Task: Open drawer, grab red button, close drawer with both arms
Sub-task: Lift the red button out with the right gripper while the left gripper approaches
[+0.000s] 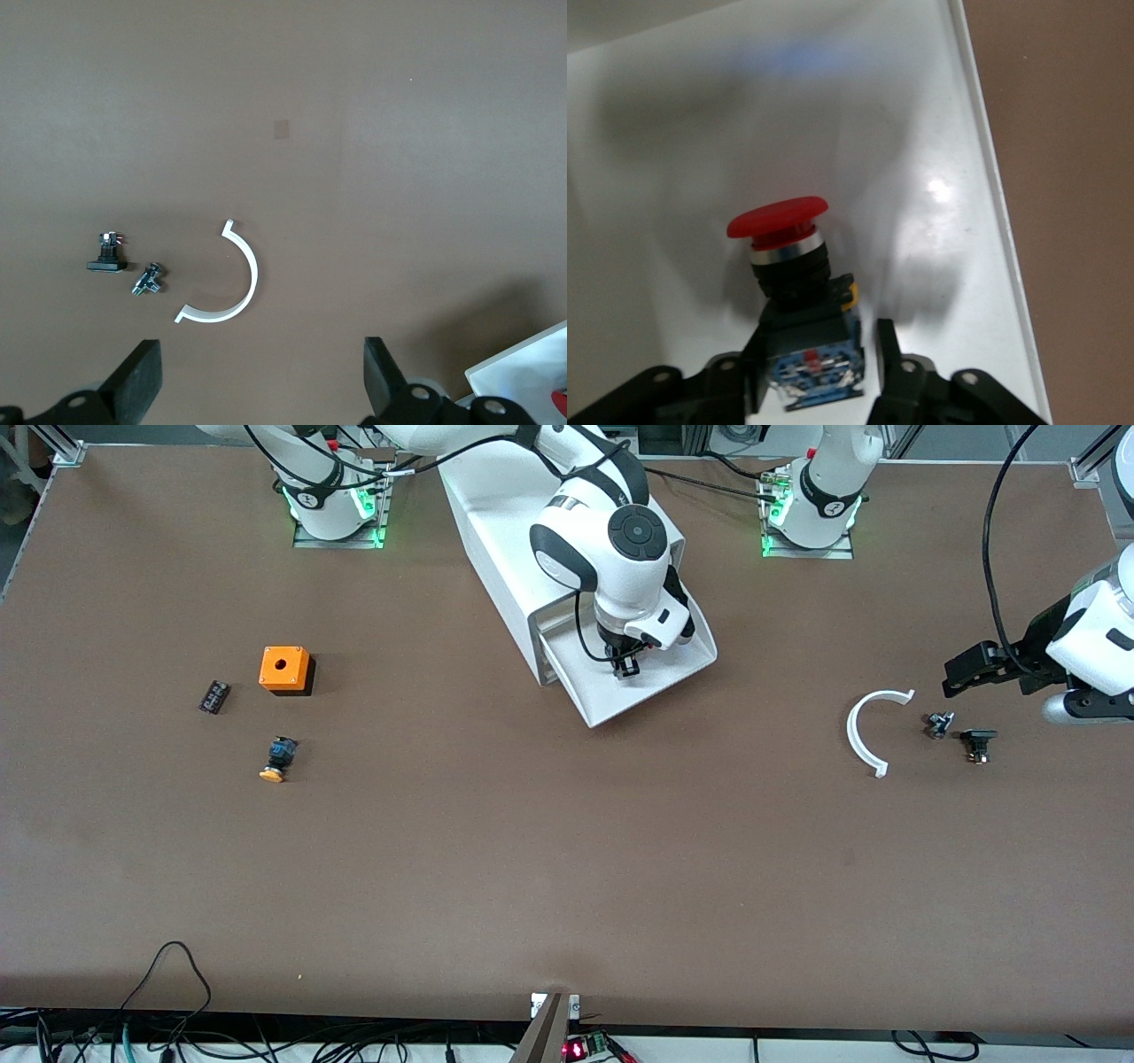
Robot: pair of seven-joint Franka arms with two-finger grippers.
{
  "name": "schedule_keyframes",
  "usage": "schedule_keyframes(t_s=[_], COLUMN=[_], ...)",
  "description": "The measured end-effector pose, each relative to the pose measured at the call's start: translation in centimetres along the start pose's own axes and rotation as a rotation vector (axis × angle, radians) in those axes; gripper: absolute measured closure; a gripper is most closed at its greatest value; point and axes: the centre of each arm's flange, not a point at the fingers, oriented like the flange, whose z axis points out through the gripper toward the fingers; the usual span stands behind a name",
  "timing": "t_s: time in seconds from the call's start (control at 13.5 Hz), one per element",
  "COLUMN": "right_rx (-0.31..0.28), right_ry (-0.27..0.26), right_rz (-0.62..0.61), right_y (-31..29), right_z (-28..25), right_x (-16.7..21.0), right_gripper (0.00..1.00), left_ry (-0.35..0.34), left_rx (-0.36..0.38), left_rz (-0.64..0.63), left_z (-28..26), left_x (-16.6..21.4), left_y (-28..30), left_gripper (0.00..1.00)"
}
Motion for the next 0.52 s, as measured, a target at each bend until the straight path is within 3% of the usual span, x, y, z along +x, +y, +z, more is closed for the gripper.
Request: schedule_keyframes(t_s=[0.52], right_rx=[-0.016], right_ry=[0.008], right_rz=[-0.013], right_y=[-0.7], right_z=[-0.8], right_x=[1.2], right_gripper=[0.58], left_ry=[-0.014], left_rx=[0.000], left_rz=[0.011], left_z=[0.8], left_x=[0.4], left_y=[0.1], left_gripper=[0.00])
